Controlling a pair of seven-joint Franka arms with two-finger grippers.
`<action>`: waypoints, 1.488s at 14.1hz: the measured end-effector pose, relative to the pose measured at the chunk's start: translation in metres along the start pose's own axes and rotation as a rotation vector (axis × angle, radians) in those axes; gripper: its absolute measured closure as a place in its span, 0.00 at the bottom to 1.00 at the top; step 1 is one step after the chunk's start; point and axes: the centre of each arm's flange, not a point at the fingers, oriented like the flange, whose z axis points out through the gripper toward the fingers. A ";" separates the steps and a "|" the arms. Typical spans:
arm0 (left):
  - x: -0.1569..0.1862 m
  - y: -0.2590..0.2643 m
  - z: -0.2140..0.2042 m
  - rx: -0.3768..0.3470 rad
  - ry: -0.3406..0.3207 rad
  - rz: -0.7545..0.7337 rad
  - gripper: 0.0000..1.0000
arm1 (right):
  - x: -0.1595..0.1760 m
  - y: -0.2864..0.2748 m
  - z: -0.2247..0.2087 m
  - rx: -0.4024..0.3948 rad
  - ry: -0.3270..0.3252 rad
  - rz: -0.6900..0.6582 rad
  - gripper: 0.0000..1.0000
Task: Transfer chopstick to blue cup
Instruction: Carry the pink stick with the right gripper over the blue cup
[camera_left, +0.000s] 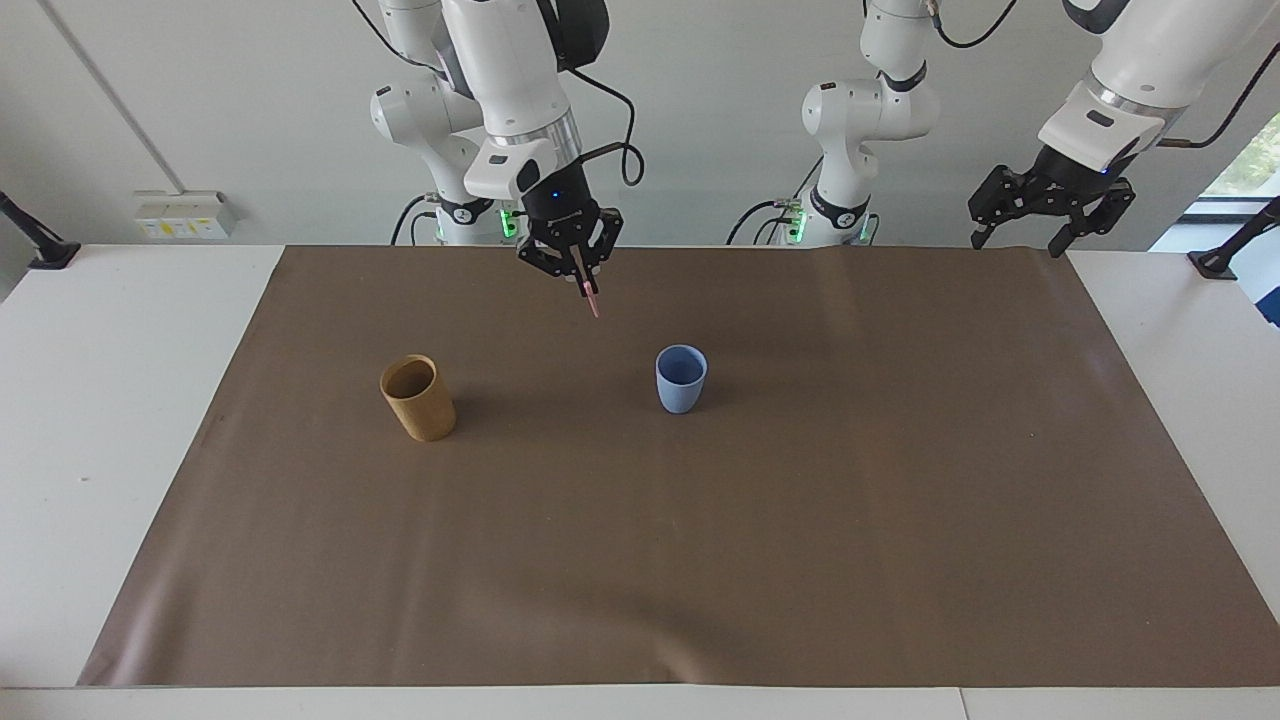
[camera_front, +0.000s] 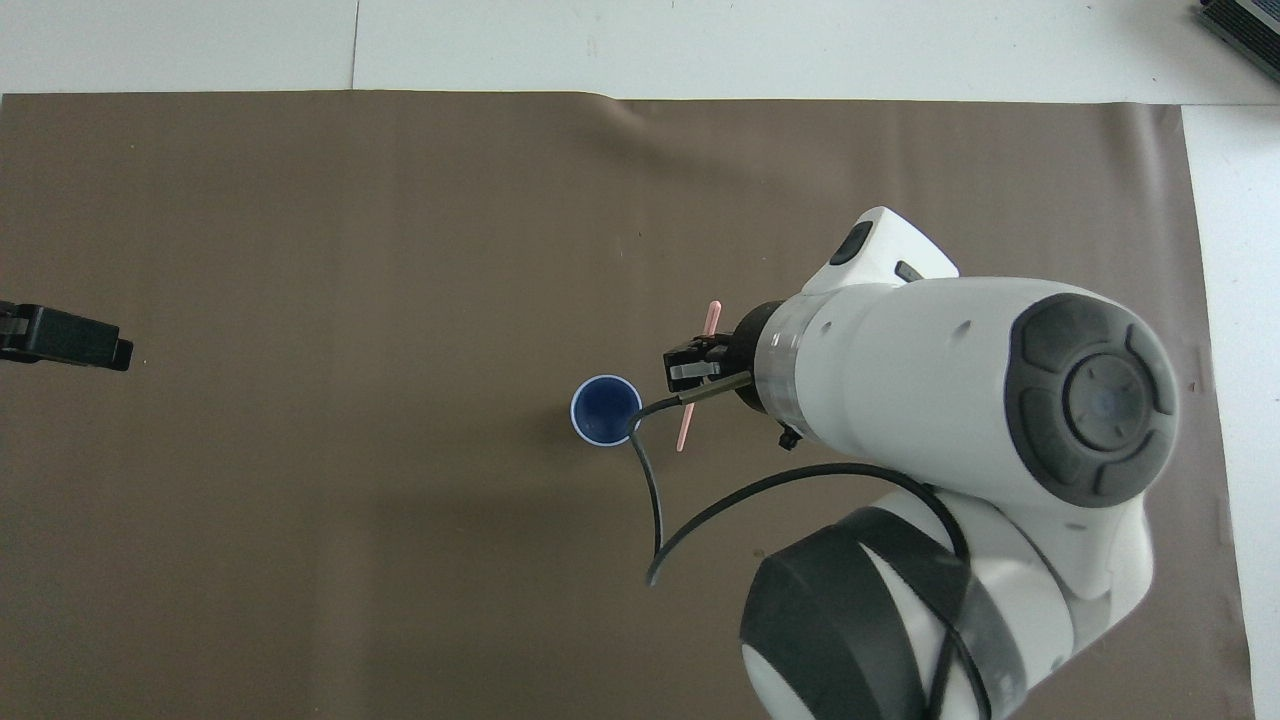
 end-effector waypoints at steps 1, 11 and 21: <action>0.000 0.000 0.000 0.000 0.000 0.000 0.00 | 0.003 -0.010 0.007 0.009 0.015 0.003 0.93; 0.000 0.000 0.000 0.000 0.000 0.000 0.00 | 0.013 -0.049 0.064 -0.041 0.043 0.000 0.93; 0.000 0.001 0.000 0.000 0.000 0.001 0.00 | -0.006 -0.053 0.116 -0.069 -0.045 -0.017 0.75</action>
